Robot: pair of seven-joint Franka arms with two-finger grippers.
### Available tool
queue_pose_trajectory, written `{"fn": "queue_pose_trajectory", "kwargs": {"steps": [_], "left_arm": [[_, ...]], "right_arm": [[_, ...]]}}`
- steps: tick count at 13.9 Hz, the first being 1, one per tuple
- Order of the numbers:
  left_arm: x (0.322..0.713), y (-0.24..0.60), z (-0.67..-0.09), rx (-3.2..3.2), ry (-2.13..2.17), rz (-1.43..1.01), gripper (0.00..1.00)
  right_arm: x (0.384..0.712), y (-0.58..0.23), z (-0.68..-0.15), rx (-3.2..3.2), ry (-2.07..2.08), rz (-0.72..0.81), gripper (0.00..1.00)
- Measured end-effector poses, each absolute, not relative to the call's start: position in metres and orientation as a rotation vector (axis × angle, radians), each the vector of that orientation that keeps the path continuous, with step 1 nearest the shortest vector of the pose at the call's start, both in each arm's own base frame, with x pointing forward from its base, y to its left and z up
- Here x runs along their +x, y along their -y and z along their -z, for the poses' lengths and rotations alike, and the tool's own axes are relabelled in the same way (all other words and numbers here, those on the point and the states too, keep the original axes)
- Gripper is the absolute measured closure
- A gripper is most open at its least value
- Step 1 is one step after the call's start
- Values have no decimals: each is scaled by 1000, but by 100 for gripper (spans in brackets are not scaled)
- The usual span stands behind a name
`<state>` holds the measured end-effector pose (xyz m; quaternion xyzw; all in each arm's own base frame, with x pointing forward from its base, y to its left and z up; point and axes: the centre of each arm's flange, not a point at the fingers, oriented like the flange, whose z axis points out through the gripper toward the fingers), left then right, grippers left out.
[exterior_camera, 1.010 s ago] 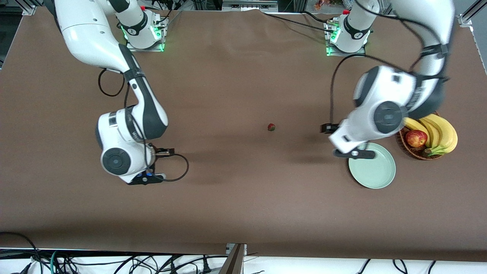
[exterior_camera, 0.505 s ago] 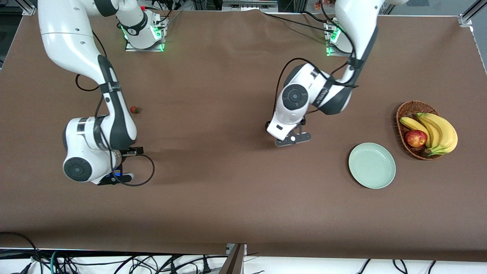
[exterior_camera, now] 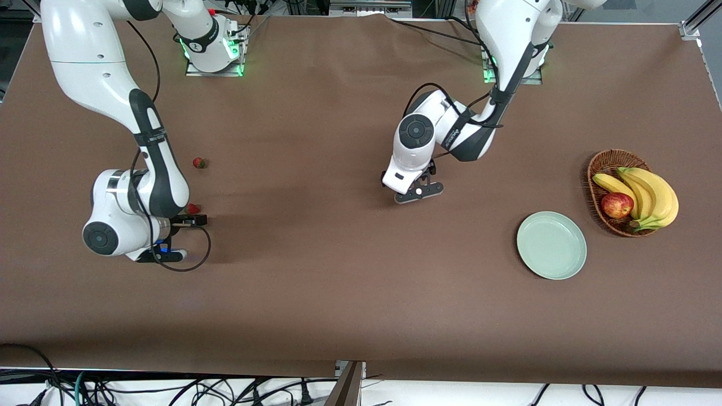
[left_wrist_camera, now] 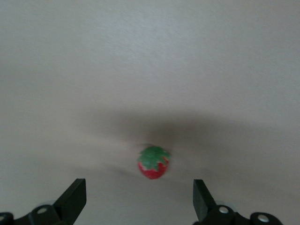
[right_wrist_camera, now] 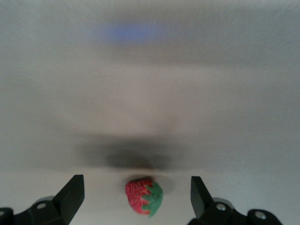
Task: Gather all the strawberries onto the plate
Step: 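Grasp the mid-table strawberry with the left gripper while the right grasps another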
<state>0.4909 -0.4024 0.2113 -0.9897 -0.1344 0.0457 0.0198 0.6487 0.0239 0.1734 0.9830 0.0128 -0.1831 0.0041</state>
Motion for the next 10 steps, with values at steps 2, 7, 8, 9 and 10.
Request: {"fn": "queue_pose_trajectory", "kwargs": {"steps": [2, 7, 8, 9, 10], "left_arm": [[488, 404, -198, -3068, 419, -145, 0], [488, 405, -179, -3083, 423, -127, 19], [489, 404, -179, -3083, 424, -126, 31], [489, 404, -179, -3083, 424, -126, 41], [489, 404, -179, -3083, 425, -125, 50]], "right_arm": [[638, -23, -165, 3078, -37, 584, 0], [631, -23, -178, 3085, -35, 580, 26], [631, -23, -179, 3085, -35, 581, 38], [630, -22, -179, 3085, -35, 582, 48], [630, -22, -179, 3085, -35, 583, 60]]}}
